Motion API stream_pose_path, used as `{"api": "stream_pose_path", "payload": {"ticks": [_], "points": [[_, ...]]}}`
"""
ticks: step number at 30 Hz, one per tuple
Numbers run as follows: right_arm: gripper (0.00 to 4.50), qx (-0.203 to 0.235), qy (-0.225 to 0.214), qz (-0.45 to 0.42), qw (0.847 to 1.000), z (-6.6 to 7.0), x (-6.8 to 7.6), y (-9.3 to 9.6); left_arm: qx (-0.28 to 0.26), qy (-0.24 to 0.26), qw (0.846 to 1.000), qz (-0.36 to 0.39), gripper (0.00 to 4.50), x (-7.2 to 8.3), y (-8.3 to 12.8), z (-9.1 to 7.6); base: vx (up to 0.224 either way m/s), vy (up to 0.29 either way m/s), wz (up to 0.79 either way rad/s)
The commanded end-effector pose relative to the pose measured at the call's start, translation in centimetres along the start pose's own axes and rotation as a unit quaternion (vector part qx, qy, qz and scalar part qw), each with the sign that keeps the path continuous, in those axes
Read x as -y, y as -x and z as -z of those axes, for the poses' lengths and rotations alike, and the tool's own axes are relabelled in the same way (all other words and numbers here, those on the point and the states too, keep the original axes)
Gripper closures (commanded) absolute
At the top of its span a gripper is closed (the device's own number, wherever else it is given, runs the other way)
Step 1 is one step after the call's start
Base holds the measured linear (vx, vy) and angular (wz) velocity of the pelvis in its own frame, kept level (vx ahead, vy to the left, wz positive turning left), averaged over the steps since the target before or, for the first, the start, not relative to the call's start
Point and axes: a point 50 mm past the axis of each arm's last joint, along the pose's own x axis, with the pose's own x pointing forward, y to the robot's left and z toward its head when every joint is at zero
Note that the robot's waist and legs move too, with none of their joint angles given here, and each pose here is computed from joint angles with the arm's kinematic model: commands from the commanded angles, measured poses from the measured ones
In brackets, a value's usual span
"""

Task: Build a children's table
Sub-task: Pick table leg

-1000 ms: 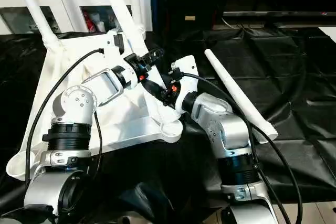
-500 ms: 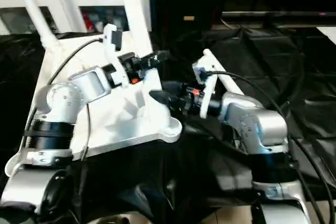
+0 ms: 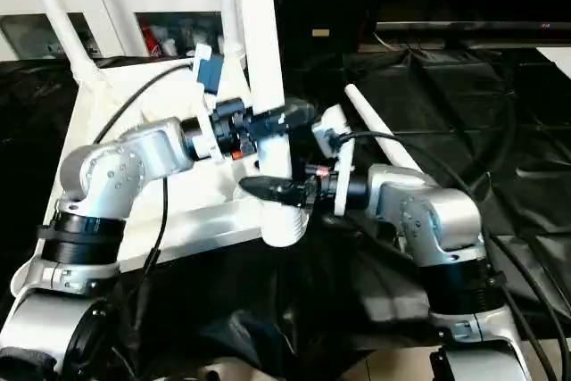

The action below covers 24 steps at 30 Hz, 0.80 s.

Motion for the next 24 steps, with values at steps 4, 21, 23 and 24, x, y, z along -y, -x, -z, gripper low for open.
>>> {"api": "stream_pose_path", "payload": {"ticks": [4,21,23,24], "points": [[2.54,-0.004,0.0,0.027,1.0,0.0,0.5,0.3,0.006,-0.012,1.0,0.027,2.63,0.8,-0.1,-0.5,0.0,0.0,0.0],[2.61,0.022,0.036,0.102,0.994,-0.2,0.9,-2.0,0.075,-0.005,0.977,-0.199,1.65,-2.4,-0.8,-1.1,0.0,0.0,0.0],[2.61,0.023,0.038,0.105,0.994,-0.3,0.9,-2.0,0.073,-0.003,0.976,-0.203,1.65,-2.5,-0.8,-1.0,0.0,0.0,0.0],[2.61,0.024,0.04,0.11,0.993,-0.4,1.0,-2.1,0.081,0.001,0.973,-0.215,1.92,-2.6,-0.8,-1.0,0.0,0.0,0.0]]}}
